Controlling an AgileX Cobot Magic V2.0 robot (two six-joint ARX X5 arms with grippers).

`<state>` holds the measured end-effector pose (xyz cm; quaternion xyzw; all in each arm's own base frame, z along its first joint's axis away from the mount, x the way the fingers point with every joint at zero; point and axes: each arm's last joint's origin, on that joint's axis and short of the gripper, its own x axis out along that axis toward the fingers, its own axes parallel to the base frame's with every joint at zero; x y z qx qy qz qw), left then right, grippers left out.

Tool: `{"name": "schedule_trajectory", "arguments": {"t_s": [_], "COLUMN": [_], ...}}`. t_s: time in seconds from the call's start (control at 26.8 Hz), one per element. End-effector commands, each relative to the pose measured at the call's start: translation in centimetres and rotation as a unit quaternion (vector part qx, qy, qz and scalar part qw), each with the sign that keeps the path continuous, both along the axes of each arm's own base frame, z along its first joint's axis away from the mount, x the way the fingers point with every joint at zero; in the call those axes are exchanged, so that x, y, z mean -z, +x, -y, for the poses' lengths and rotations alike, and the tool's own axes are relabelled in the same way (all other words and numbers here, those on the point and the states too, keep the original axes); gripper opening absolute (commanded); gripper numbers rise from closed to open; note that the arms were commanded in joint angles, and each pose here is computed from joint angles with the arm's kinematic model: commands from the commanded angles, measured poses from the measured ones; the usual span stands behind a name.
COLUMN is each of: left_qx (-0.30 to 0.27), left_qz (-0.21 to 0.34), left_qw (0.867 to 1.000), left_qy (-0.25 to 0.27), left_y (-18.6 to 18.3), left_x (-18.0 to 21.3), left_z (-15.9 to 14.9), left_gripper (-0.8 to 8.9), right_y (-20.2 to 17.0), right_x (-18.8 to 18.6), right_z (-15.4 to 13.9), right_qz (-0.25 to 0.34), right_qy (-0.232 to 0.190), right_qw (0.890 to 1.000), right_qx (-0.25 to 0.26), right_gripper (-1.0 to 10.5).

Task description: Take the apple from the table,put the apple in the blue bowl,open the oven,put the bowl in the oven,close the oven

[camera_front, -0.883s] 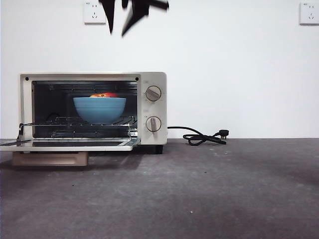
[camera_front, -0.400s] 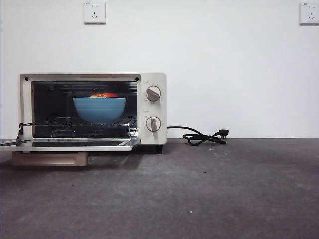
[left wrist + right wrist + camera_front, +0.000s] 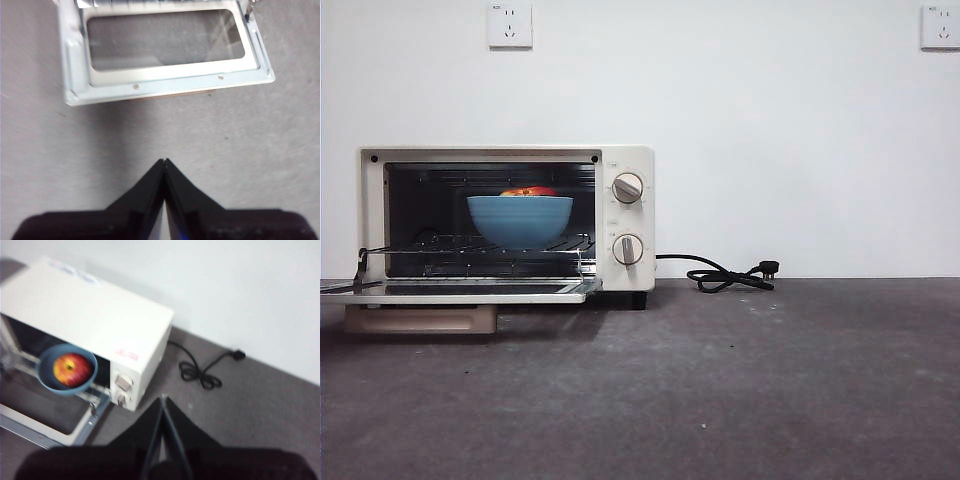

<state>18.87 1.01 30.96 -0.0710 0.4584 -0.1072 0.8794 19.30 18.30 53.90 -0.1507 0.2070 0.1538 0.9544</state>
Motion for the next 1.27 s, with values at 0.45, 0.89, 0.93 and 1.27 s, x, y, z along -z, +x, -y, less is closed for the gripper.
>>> {"name": "schedule_trajectory", "arguments": {"t_s": [0.45,0.89,0.93,1.27], "left_qx": [-0.055,-0.126,-0.130,-0.180], "left_qz": [-0.124,-0.189,-0.184,-0.185], "left_qw": [0.989,0.957,0.953,0.939], "left_qy": [-0.053,-0.178,-0.202,-0.228], "left_y": [6.5,8.2,8.5,10.4], "left_x": [7.0,12.5,13.0,16.1], "left_z": [-3.6,-8.7,-9.0,-10.2], "left_gripper": [-0.09,-0.09,-0.09,-0.09], "right_y": [-9.1,-15.2,-15.6,-16.4], "right_x": [3.9,16.1,16.8,17.3], "right_z": [9.2,15.4,15.7,16.1], "right_qz": [-0.069,-0.103,-0.107,-0.106], "right_qy": [-0.001,0.126,0.151,0.228], "right_qw": [0.997,0.986,0.983,0.968], "right_qx": [-0.025,0.022,0.007,-0.025], "right_gripper": [0.0,0.0,0.0,0.0]}}
